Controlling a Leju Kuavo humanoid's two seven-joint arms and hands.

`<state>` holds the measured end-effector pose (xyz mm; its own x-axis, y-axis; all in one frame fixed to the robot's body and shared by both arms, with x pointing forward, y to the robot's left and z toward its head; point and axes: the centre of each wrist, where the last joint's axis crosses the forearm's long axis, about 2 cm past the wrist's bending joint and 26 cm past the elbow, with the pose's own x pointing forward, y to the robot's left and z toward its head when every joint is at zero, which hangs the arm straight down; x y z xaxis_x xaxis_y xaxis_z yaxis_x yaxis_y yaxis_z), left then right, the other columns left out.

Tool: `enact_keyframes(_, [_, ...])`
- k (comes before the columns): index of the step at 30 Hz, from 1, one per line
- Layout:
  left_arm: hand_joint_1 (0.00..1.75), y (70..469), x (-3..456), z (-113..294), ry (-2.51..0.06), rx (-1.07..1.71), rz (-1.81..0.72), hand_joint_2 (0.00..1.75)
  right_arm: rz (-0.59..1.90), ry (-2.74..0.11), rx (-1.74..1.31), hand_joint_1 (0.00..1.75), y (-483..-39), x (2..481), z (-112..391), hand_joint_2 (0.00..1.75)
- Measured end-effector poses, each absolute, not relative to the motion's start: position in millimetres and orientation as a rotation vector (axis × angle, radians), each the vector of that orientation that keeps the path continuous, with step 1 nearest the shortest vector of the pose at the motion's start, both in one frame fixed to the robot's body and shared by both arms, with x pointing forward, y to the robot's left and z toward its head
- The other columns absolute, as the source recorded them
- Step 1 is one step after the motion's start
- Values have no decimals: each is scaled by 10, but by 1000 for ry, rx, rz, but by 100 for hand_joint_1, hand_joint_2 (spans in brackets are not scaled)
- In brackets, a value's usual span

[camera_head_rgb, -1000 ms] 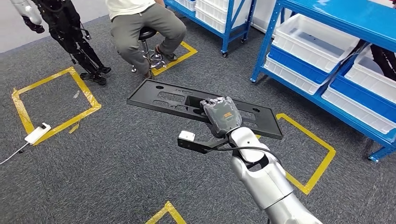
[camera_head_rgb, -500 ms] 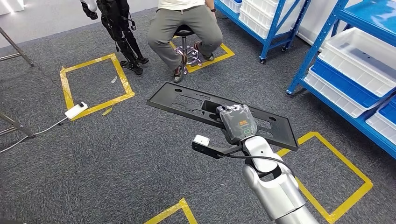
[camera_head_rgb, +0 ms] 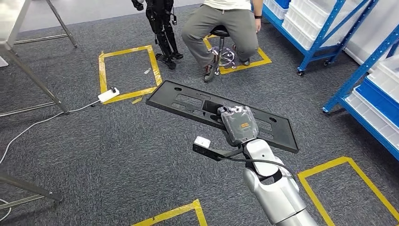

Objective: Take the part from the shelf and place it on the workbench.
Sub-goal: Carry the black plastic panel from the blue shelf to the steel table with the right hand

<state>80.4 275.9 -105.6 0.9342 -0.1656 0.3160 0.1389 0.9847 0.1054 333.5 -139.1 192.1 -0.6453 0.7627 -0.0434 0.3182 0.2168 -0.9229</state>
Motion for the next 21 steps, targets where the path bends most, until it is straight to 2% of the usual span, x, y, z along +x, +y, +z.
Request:
enact_keyframes(10, [0,2745,956,-1026,-338,63,-161,175,1443,-2036,-1002,175,-1499,3305,1819,175])
enact_keyframes(21, [0,2765,958,-1026,-346,80,-140,175,1442,-2053,-970,175,-1416,3324,1887,175])
